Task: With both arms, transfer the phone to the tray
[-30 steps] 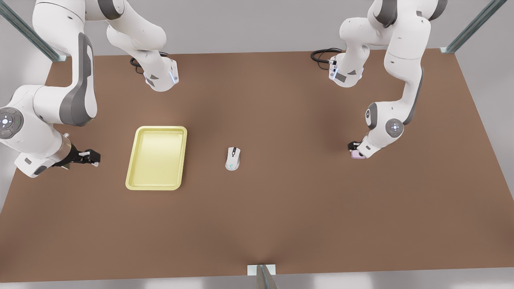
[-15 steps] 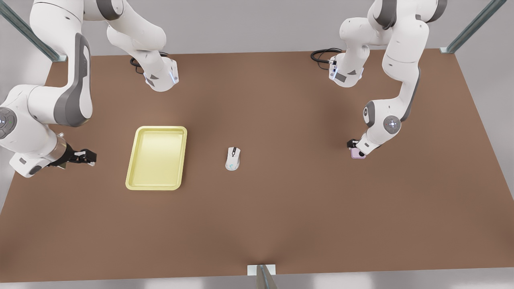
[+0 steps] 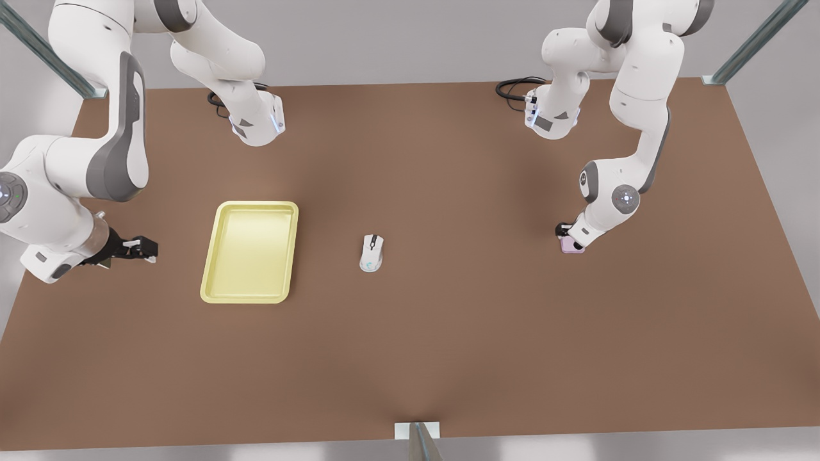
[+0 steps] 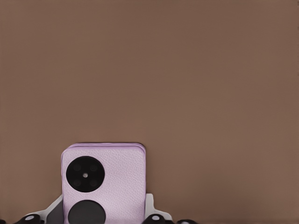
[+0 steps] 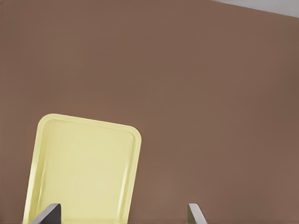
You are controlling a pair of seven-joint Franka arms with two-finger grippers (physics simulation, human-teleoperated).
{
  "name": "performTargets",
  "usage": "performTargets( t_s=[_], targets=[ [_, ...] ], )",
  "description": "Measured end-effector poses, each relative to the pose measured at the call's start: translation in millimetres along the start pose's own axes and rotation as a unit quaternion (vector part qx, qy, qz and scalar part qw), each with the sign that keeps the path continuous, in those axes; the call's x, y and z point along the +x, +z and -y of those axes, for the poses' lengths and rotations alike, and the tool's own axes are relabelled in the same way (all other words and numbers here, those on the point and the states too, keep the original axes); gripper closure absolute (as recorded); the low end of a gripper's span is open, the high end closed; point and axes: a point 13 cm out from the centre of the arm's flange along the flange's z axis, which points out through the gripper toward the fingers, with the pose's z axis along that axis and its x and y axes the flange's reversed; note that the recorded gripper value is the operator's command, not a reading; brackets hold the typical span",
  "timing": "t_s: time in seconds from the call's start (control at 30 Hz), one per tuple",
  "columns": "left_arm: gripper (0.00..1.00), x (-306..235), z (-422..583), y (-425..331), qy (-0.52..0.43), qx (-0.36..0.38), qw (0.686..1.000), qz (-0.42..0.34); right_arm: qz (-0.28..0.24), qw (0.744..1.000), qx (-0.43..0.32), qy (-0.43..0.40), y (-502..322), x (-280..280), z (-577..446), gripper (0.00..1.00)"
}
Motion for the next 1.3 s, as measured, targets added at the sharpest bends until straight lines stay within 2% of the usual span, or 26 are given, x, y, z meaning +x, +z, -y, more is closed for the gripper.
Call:
performTargets(
  t_s=[0.47, 0.63, 0.83, 0.93, 1.17, 1.3],
  targets=[
    [0.19, -13.3, 16.6, -18.4, 0.011, 0.006, 1.000, 0.010, 0.000, 1.000, -0.001, -0.001, -4.1, 0.0, -3.0, 0.00],
    [0.19, -38.1, 103.8, -40.7, 0.065, 0.024, 0.997, 0.032, 0.001, 1.000, -0.001, 0.005, -9.8, -0.9, -3.0, 0.00],
    [0.19, -113.6, 315.7, -81.0, 0.152, 0.057, 0.983, 0.080, -0.004, 1.000, -0.002, 0.012, -8.5, 1.9, -0.6, 0.00],
    [0.19, -129.2, 391.9, -84.9, 0.159, 0.071, 0.981, 0.083, -0.005, 1.000, -0.003, 0.014, -8.3, 2.2, -0.9, 0.00],
    [0.18, -128.3, 481.3, -68.0, 0.144, 0.081, 0.984, 0.069, -0.007, 1.000, -0.003, 0.016, -5.7, 2.4, 1.3, 0.00],
    [0.18, -136.2, 486.2, -46.0, 0.141, 0.059, 0.986, 0.069, -0.009, 1.000, -0.004, 0.016, -3.8, 2.4, 3.9, 0.00]
  ],
)
